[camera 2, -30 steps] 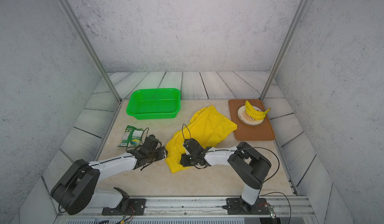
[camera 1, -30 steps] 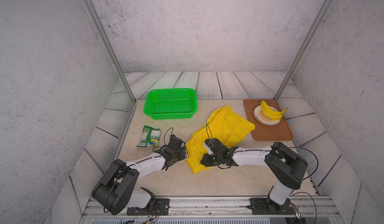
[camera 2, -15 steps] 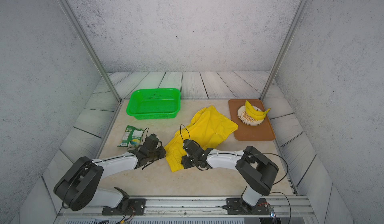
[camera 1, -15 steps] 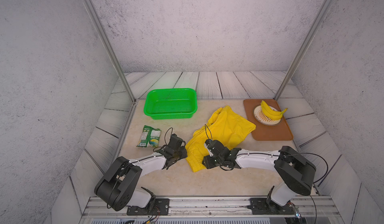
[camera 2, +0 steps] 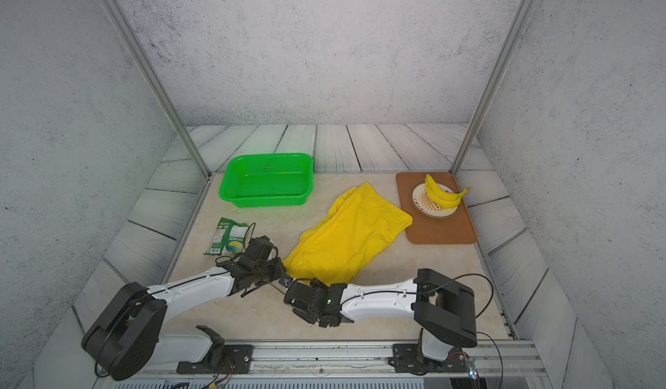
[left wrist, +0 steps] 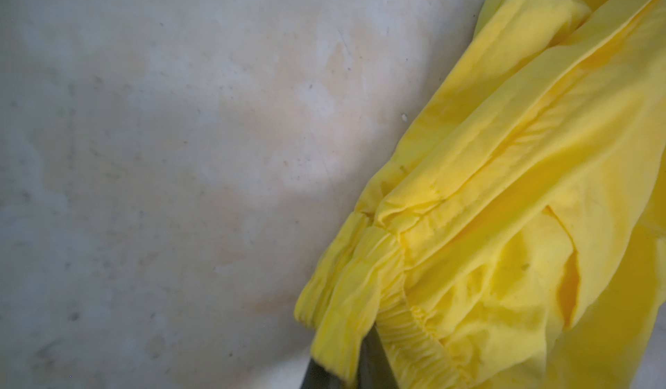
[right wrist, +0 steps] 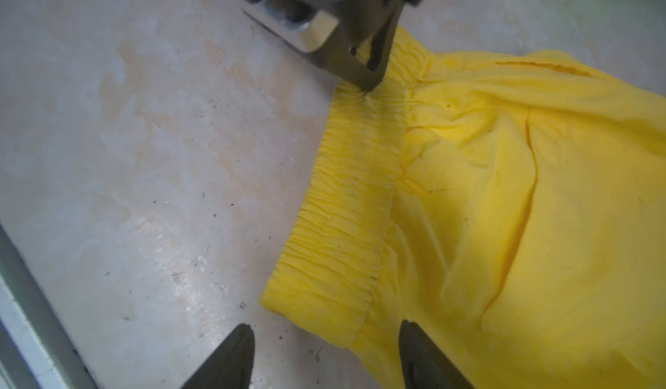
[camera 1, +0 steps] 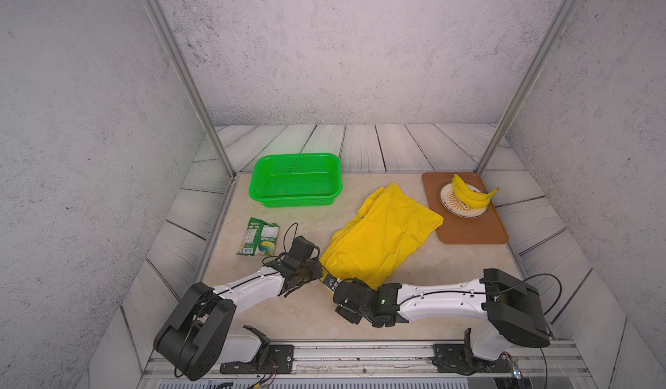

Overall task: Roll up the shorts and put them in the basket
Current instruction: Roll the shorts at the center of the board.

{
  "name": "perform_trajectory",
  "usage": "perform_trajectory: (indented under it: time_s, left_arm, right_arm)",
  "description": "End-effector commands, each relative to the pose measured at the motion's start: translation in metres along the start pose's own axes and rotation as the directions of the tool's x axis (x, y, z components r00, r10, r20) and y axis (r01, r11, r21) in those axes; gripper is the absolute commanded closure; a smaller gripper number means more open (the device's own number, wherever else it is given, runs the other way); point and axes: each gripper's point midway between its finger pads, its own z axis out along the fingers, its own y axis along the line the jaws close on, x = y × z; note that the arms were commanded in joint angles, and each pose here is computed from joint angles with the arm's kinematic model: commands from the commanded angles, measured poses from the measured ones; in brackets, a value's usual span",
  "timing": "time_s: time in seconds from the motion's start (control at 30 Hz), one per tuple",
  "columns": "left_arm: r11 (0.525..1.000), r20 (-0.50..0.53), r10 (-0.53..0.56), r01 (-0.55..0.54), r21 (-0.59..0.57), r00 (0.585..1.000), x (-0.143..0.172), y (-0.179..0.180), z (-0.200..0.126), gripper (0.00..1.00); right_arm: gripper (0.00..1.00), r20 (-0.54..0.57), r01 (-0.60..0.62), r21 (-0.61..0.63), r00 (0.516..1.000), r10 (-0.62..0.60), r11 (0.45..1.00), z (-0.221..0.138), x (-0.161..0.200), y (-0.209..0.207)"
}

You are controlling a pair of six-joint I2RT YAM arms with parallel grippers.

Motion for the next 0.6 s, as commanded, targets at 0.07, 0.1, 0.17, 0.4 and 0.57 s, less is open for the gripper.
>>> perform_trajectory:
  time_s: [0.07, 0.1, 0.17, 0.4, 0.57]
  left_arm:
    - [0.997, -0.039, -0.025, 0.028, 0.067, 0.999, 0.002, -0.018, -0.016, 1.0]
    - [0.997, -0.032, -0.028, 0.03, 0.076, 0.999, -0.001, -0.02, -0.02, 1.0]
    - [0.996, -0.022, -0.026, 0.028, 0.091, 0.999, -0.004, -0.025, -0.027, 1.0]
    - [0.991, -0.011, -0.035, 0.036, 0.126, 0.999, -0.01, -0.036, -0.036, 1.0]
    - [0.988, -0.017, -0.056, 0.058, 0.146, 0.998, -0.011, -0.04, -0.036, 1.0]
  right_arm:
    - [0.28, -0.001, 0.104, 0.092, 0.995, -0.104, 0.99, 0.006, -0.005, -0.006]
    - [0.28, -0.006, 0.108, 0.086, 0.994, -0.108, 0.99, 0.007, -0.004, -0.005]
    - [0.29, -0.018, 0.113, 0.089, 0.994, -0.112, 0.99, 0.009, 0.0, -0.004]
    - [0.28, -0.007, 0.117, 0.068, 0.993, -0.117, 0.991, 0.014, 0.005, 0.012]
    - [0.0, 0.046, 0.033, 0.119, 0.998, -0.039, 0.992, 0.016, -0.005, 0.007]
